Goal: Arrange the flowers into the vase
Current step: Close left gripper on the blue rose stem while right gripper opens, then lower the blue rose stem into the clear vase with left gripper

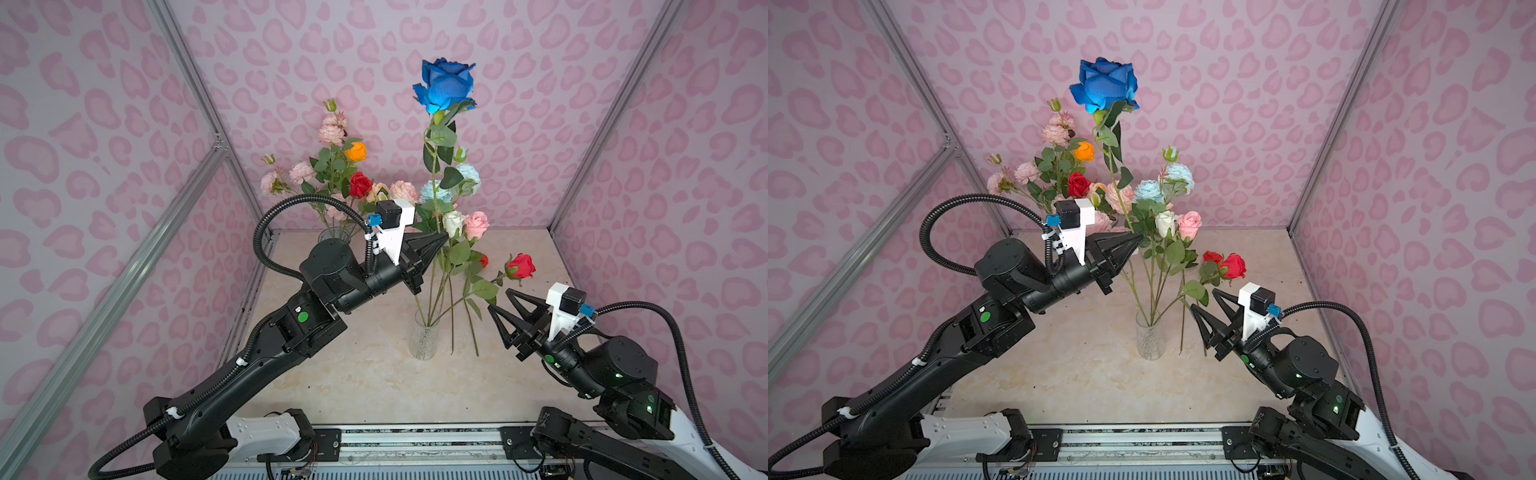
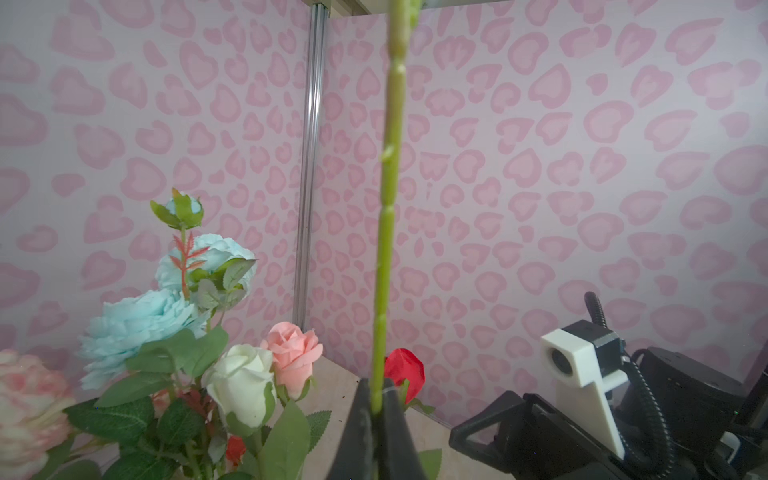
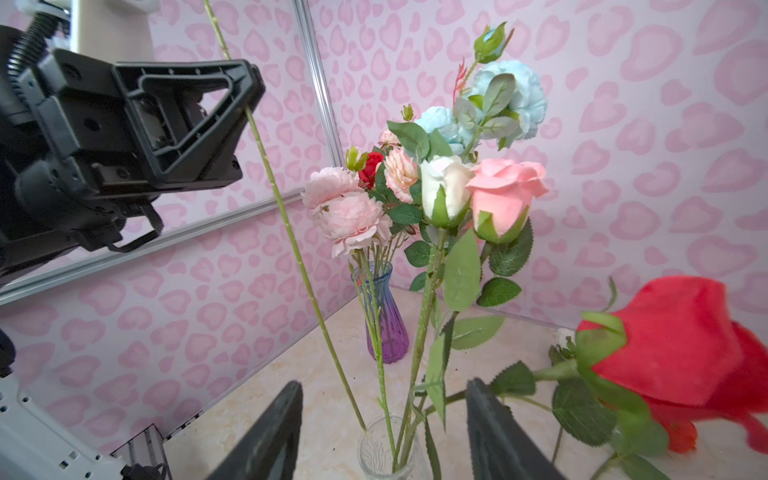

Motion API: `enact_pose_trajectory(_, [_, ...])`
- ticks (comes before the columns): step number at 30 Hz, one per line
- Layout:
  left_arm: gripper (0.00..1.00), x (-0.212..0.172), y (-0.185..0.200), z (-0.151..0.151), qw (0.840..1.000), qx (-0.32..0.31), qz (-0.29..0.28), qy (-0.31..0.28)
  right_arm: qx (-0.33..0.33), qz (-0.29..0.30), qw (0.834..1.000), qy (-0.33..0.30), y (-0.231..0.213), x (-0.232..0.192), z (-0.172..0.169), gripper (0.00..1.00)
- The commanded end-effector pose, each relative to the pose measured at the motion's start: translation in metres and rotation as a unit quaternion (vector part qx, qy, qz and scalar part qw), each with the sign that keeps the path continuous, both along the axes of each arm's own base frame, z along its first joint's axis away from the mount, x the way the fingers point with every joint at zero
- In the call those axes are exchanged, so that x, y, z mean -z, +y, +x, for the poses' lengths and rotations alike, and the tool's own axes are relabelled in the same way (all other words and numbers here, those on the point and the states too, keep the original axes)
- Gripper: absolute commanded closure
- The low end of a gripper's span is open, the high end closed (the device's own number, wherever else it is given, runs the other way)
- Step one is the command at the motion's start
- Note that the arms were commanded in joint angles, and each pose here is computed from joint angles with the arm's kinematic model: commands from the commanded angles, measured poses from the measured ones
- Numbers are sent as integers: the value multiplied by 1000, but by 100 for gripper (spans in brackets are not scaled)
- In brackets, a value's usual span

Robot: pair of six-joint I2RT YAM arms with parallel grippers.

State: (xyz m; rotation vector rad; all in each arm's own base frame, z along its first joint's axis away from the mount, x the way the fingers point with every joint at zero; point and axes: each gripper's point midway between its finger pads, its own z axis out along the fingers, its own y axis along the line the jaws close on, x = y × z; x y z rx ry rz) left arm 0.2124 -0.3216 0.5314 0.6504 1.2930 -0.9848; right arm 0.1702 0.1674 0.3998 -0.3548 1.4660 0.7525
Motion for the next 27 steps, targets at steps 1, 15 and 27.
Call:
enact_pose_trajectory(1, [96, 12, 8, 12, 998, -48, 37, -20, 27, -17, 999, 5, -7, 7, 5, 38])
enact_pose_trajectory(15, [97, 88, -8, 37, 992, -78, 102, 13, 47, -21, 999, 7, -15, 13, 8, 37])
enact_pose_trajectory(27, [92, 145, -12, 46, 988, -88, 115, 57, 88, -29, 996, 14, -32, 19, 12, 36])
